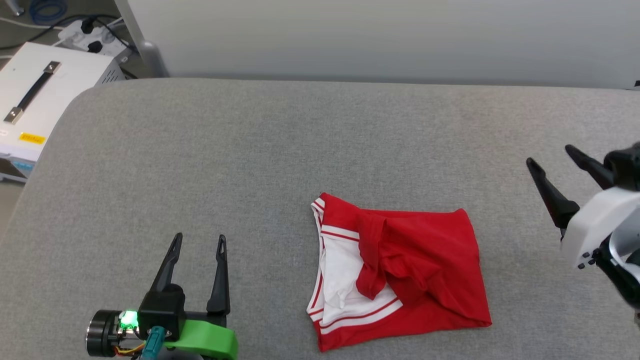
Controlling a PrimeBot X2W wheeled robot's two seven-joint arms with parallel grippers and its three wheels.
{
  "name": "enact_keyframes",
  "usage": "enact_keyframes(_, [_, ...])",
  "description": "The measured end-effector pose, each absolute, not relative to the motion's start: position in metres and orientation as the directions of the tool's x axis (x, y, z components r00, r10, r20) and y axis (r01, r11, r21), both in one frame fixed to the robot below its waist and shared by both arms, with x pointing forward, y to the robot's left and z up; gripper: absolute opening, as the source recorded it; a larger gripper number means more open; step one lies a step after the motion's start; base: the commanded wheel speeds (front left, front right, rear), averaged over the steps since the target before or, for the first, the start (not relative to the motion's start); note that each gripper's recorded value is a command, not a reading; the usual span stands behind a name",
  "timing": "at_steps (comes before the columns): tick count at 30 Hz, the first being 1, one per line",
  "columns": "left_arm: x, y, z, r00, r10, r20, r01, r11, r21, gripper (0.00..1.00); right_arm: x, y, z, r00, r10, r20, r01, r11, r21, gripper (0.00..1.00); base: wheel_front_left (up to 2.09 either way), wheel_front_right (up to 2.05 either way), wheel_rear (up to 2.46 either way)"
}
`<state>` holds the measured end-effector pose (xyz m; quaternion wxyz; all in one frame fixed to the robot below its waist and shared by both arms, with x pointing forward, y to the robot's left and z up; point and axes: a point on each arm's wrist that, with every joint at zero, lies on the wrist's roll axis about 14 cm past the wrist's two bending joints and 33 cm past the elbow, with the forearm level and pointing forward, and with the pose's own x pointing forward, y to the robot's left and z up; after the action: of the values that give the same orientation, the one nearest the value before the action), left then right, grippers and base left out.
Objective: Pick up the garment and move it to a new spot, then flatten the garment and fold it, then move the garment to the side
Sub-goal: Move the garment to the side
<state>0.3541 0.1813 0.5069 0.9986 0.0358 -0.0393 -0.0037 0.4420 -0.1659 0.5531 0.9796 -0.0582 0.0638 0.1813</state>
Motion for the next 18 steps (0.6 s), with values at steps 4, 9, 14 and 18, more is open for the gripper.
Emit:
enact_keyframes(4, [0.358, 0.184, 0.503, 0.998, 0.000, 0.065, -0.005, 0.997, 0.071, 1.00, 0.439, -0.155, 0.511, 0.815, 0.409, -0.410, -0.441, 0.897, 0.019, 1.00, 0.00, 0.00, 0.00])
enact_keyframes(9, [0.363, 0.185, 0.500, 0.998, 0.009, 0.056, -0.013, 0.998, 0.068, 1.00, 0.411, -0.135, 0.459, 0.582, 0.493, -0.646, -0.480, 0.850, 0.216, 1.00, 0.00, 0.00, 0.00])
enact_keyframes(14, [0.368, 0.189, 0.498, 0.998, 0.025, 0.052, -0.029, 0.997, 0.067, 1.00, 0.398, -0.123, 0.430, 0.450, 0.528, -0.720, -0.480, 0.823, 0.303, 1.00, 0.00, 0.00, 0.00])
enact_keyframes(18, [0.371, 0.193, 0.494, 0.998, 0.038, 0.041, -0.041, 0.997, 0.069, 1.00, 0.394, -0.110, 0.408, 0.396, 0.546, -0.738, -0.471, 0.811, 0.347, 1.00, 0.00, 0.00, 0.00])
